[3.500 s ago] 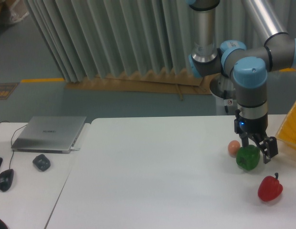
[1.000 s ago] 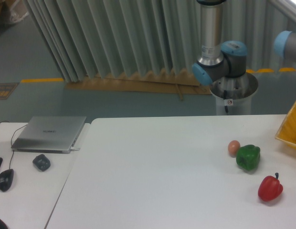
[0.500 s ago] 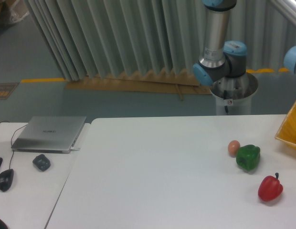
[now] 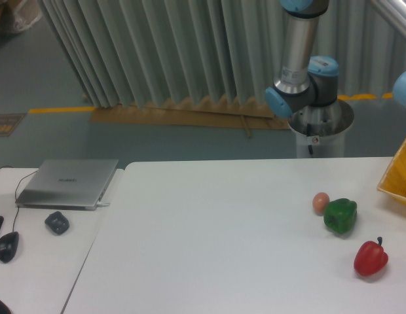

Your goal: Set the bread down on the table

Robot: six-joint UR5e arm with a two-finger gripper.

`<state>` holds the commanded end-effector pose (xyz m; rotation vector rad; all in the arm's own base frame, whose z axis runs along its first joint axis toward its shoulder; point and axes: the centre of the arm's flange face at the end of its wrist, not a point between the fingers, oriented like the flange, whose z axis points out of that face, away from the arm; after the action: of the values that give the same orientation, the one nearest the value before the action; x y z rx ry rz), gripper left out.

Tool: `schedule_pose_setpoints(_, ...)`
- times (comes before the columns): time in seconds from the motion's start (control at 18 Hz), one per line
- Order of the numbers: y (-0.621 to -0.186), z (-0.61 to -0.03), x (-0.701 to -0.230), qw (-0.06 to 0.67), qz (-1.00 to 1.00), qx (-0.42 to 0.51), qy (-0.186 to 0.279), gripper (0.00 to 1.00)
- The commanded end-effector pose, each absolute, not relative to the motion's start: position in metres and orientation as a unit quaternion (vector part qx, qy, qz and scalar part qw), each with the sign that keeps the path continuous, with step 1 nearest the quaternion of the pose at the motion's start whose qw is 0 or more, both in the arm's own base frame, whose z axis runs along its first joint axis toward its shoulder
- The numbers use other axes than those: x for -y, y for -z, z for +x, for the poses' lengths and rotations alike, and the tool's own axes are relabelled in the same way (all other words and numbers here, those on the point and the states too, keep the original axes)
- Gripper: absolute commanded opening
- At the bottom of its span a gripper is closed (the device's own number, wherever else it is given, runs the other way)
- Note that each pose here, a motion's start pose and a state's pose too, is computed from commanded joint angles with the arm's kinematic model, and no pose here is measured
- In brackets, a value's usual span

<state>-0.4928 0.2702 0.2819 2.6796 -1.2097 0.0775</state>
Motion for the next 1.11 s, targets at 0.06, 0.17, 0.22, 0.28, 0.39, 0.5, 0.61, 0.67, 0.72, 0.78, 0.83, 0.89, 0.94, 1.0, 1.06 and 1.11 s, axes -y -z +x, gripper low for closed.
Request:
schedule_pose_setpoints(0.06,-0.282,-0.492,-0.270,0.100,0.907,0.409,-0.023,1.00)
schedule_pose_setpoints(0.17,-0.280,-0.491,-0.272,0.101,0.907,0.409,-0.020,1.00)
schedule_pose_setpoints(0.22,-0.281,-0.491,-0.273,0.101,0.908,0.407,-0.019,1.00)
schedule_pose_setpoints(0.28,-0.279,-0.491,-0.275,0.102,0.908,0.407,-0.018,1.00)
schedule_pose_setpoints(0.39,-0.275,-0.493,-0.276,0.103,0.907,0.407,-0.021,1.00)
schedule_pose_setpoints(0.5,-0.275,-0.495,-0.277,0.105,0.906,0.409,-0.022,1.00)
schedule_pose_setpoints(0.61,-0.278,-0.495,-0.280,0.116,0.904,0.412,-0.020,0.81)
schedule_pose_setpoints(0.67,-0.281,-0.495,-0.284,0.126,0.901,0.414,-0.017,0.67)
schedule_pose_setpoints(0.72,-0.286,-0.495,-0.287,0.135,0.899,0.417,-0.014,0.62)
schedule_pose_setpoints(0.78,-0.293,-0.498,-0.290,0.142,0.897,0.418,-0.008,0.54)
schedule_pose_setpoints(0.83,-0.297,-0.499,-0.291,0.142,0.897,0.419,-0.006,0.42)
schedule_pose_setpoints(0.89,-0.297,-0.499,-0.291,0.141,0.897,0.419,-0.006,0.33)
schedule_pose_setpoints(0.94,-0.298,-0.498,-0.291,0.140,0.897,0.419,-0.008,0.33)
schedule_pose_setpoints(1.0,-0.296,-0.496,-0.292,0.140,0.896,0.421,-0.014,0.28)
schedule_pose_setpoints(1.06,-0.294,-0.496,-0.291,0.139,0.897,0.420,-0.016,0.19)
schedule_pose_setpoints(1.11,-0.294,-0.495,-0.291,0.137,0.897,0.420,-0.016,0.19)
